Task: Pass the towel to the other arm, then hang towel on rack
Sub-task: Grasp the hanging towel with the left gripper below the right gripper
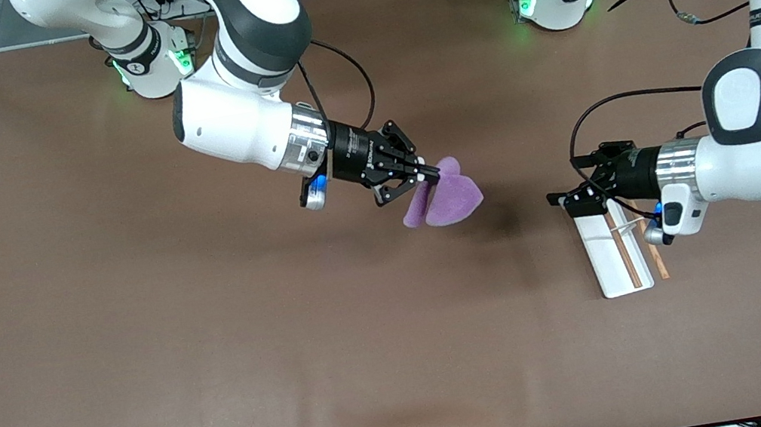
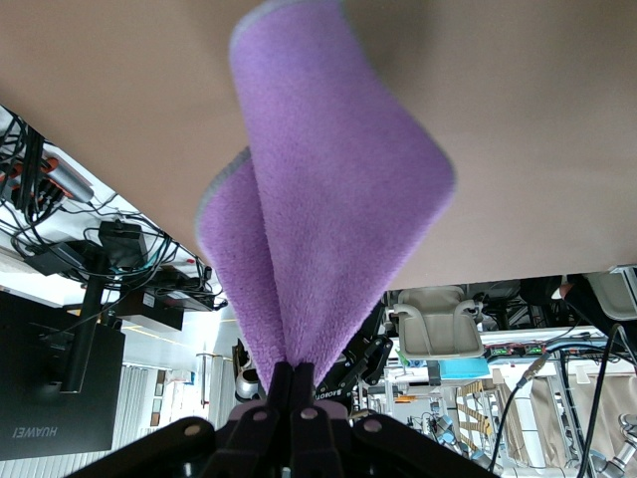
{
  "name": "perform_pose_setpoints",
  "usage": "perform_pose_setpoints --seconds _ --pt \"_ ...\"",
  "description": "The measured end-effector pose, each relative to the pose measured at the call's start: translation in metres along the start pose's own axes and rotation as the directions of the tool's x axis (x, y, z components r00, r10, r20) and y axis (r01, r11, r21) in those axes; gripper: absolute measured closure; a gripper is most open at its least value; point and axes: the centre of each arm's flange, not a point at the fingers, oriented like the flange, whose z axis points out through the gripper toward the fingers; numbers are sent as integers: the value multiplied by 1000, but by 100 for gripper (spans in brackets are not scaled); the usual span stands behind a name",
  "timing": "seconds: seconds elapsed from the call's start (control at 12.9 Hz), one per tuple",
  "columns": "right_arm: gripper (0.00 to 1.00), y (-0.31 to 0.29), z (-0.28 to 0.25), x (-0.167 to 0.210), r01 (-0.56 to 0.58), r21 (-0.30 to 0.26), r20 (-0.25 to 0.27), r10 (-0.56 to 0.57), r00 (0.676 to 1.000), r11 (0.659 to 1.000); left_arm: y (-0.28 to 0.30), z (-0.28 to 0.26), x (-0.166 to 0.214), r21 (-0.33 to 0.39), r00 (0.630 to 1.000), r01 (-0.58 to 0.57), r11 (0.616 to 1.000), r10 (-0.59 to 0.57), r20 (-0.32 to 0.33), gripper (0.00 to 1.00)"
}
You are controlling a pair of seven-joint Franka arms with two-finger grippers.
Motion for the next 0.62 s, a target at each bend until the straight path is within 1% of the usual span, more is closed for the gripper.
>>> perform_pose_setpoints --seconds 0.16,0.31,0.47,0.62 --pt "99 -1 0 1 -1 2 -1 1 1000 1000 13 2 -10 -5 999 40 999 -40 -12 0" --pt "99 -2 0 1 -1 6 -1 1 1000 1000 32 16 -27 -6 992 124 992 -124 -26 0" --pt "99 -3 -1 1 -1 8 -1 1 1000 1000 40 26 -35 -4 980 198 980 -198 -31 0" --pt "99 -3 -1 1 -1 10 -1 1 1000 1000 43 25 -31 -34 958 283 959 -284 -44 0"
